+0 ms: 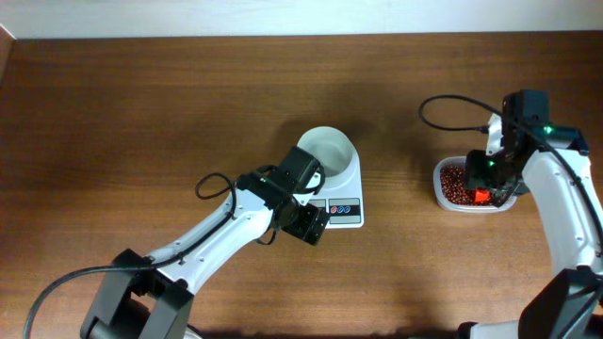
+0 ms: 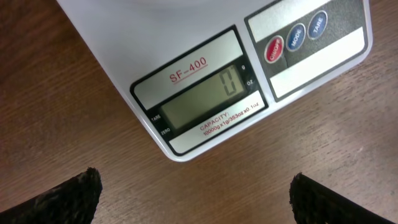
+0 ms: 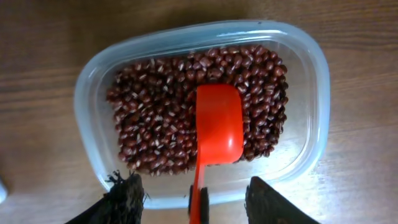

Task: Scoop item into bowl and weigh 50g on scale
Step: 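Scoop red beans from the tub with the right gripper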

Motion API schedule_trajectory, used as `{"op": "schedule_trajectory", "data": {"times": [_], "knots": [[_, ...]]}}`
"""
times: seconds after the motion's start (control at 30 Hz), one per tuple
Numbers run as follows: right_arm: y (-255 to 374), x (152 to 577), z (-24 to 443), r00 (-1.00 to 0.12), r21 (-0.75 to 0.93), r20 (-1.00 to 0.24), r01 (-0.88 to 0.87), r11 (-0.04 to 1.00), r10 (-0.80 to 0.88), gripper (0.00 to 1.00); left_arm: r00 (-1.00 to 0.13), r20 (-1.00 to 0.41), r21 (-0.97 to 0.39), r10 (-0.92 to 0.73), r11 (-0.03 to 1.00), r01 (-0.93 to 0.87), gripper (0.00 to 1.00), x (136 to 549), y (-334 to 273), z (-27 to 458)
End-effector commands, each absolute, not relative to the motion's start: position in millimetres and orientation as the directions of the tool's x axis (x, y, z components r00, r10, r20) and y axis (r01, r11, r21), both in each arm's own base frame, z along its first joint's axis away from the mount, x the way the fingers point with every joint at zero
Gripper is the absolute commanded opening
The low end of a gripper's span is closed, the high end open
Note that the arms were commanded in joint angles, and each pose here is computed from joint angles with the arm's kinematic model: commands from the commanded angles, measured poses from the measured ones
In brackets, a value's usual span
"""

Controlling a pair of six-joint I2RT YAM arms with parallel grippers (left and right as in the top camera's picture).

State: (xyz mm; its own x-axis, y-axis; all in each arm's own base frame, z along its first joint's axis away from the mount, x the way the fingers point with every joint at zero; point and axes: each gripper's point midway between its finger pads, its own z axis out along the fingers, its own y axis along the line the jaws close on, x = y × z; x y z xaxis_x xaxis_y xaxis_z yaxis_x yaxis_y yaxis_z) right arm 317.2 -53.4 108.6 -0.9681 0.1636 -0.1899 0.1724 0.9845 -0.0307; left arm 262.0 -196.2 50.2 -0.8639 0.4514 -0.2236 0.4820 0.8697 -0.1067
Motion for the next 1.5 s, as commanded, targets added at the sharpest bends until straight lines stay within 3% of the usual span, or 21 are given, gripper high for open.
{"op": "schedule_trajectory", "data": {"times": [0.0, 0.07, 0.27, 0.57, 1.0, 1.47], "knots": [[-58, 311, 101, -0.969, -0.060, -0.179, 0.180, 0.982, 0.167, 0.45, -0.853, -0.239, -0.119, 0.465, 0.857, 0.501, 0.99, 259, -199, 55], [-58, 310, 101, -0.970, -0.060, -0.177, 0.180, 0.982, 0.167, 0.18, -0.853, -0.239, -0.119, 0.465, 0.857, 0.501, 0.99, 259, -199, 55], [-58, 311, 101, -0.969, -0.060, -0.180, 0.180, 0.982, 0.167, 0.21, -0.853, -0.239, -0.119, 0.465, 0.857, 0.501, 0.99, 259, -199, 55], [-63, 317, 102, -0.963, -0.067, -0.207, 0.187, 0.980, 0.169, 0.04, -0.853, -0.239, -0.119, 0.465, 0.857, 0.501, 0.99, 259, -199, 55], [-82, 313, 88, -0.944, 0.022, -0.200, 0.264, 0.964, 0.263, 0.04, -0.853, -0.239, -0.119, 0.465, 0.857, 0.501, 0.99, 259, -199, 55], [-92, 313, 86, -0.907, 0.392, -0.196, 0.277, 0.878, 0.374, 0.04, -0.853, -0.239, -0.119, 0.465, 0.857, 0.501, 0.99, 259, -199, 55]]}}
